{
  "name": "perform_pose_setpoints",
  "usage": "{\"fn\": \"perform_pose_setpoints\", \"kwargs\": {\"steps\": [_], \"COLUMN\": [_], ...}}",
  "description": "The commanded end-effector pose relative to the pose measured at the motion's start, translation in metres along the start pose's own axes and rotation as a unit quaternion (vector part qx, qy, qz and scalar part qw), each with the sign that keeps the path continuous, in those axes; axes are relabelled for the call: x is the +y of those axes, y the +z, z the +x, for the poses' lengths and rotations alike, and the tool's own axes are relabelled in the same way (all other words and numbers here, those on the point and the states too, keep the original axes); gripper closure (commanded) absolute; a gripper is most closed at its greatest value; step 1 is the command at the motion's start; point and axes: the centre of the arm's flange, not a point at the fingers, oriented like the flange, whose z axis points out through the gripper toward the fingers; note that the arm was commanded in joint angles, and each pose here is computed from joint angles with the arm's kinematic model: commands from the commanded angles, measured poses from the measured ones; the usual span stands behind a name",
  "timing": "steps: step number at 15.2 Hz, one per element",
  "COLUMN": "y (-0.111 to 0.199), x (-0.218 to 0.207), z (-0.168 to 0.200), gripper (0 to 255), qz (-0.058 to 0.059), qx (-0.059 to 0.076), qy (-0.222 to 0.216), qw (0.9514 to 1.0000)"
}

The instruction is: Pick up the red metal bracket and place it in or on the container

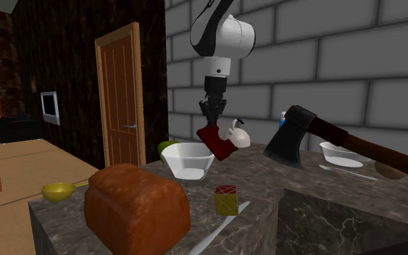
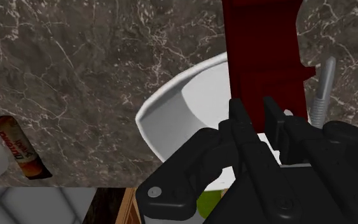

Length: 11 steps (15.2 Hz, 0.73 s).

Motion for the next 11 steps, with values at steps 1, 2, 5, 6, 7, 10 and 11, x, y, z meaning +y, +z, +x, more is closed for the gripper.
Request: {"fn": "perform_pose_setpoints", "kwargs": {"steps": [1,2,5,6,7,10,11], "y": [0.000,0.001,0.002,0.003,0.003,0.005,0.011], "x": [0.000,0.001,0.002,0.003,0.003,0.005,0.005], "z": [0.025,0.038,0.078,0.091,0.104,0.153,0.152], "gripper": [255,255,255,255,255,255,255], "qz": [0.000,0.000,0.000,0.000,0.000,0.000,0.000], "qx": [0.000,0.000,0.000,0.000,0.000,0.000,0.000], "qy": [0.000,0.000,0.000,0.000,0.000,0.000,0.000], "qw": [1.0000,1.0000,1.0000,1.0000,1.0000,1.0000,1.0000]}}
